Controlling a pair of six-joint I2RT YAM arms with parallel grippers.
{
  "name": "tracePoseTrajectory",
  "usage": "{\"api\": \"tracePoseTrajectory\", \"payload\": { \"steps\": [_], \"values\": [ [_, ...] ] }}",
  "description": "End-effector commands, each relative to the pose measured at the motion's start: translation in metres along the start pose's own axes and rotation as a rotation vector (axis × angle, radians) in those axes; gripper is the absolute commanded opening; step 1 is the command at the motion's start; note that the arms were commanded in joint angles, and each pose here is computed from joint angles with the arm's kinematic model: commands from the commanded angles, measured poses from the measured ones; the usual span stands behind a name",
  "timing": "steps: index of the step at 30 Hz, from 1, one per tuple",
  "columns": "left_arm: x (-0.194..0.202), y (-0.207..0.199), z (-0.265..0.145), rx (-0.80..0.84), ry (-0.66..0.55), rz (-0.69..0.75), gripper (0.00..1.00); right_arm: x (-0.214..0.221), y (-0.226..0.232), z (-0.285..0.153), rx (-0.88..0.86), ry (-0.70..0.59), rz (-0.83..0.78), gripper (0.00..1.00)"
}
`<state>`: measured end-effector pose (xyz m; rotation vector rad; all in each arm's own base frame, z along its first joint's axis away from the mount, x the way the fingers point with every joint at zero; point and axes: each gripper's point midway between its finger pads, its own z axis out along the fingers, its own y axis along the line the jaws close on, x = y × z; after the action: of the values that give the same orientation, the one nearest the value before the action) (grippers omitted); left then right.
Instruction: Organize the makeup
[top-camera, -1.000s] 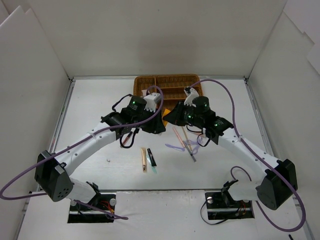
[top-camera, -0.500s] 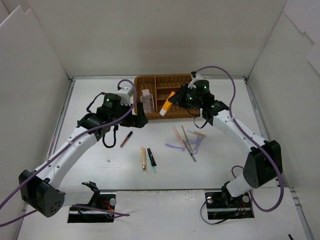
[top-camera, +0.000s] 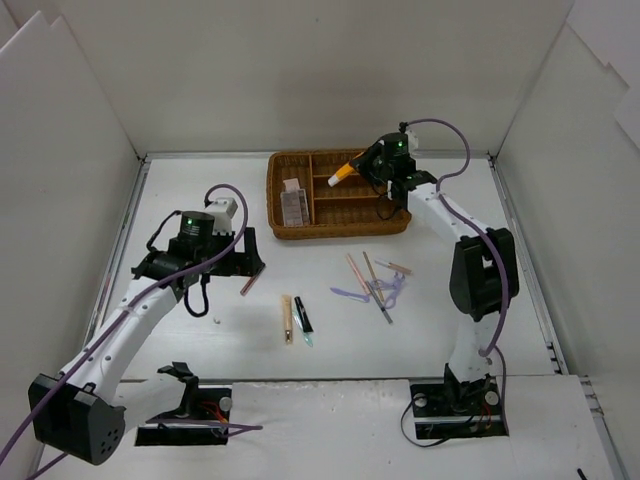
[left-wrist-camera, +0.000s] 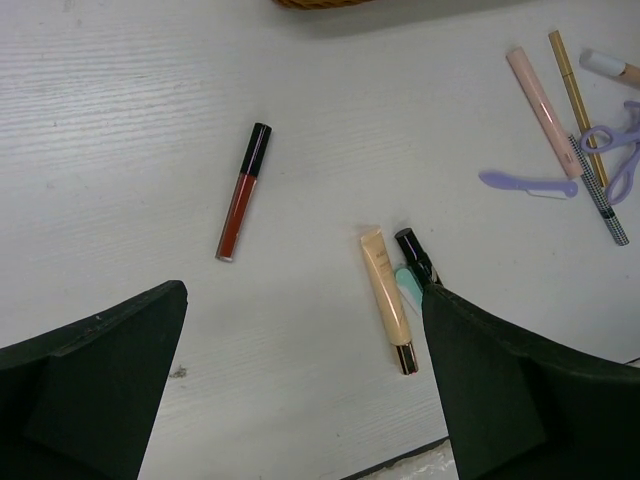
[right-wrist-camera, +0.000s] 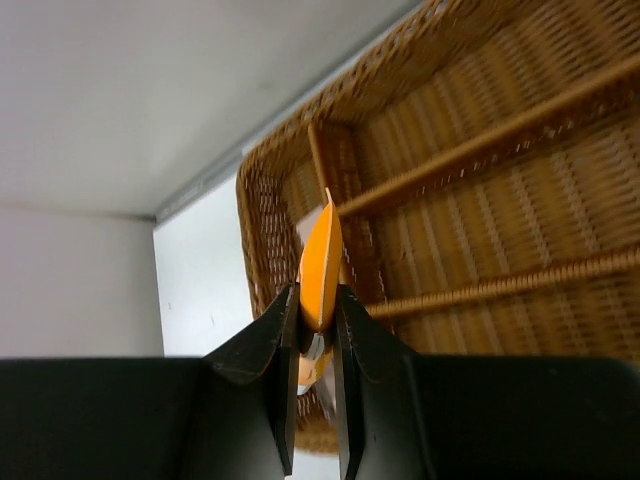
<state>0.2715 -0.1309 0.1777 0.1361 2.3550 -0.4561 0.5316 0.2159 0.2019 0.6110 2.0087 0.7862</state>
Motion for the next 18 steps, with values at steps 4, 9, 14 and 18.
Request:
{"api": "tracePoseTrajectory", "payload": {
  "steps": [4, 9, 14, 18],
  "values": [
    [-0.025, 0.002, -0.012, -0.004, -0.104, 0.03, 1.0, -0.085, 0.036, 0.025, -0.071, -0.266, 0.177, 0.04],
    [-0.027, 0.012, -0.008, -0.025, -0.103, 0.008, 1.0, -0.096, 0.016, 0.056, -0.035, -0.297, 0.261, 0.06],
    [-0.024, 0.016, -0.004, -0.036, -0.094, 0.0, 1.0, -0.101, -0.005, 0.081, -0.021, -0.317, 0.337, 0.07],
    [-0.023, 0.014, -0.001, -0.021, -0.083, -0.004, 0.99, -0.106, -0.016, 0.092, -0.014, -0.336, 0.375, 0.09]
  ]
}}
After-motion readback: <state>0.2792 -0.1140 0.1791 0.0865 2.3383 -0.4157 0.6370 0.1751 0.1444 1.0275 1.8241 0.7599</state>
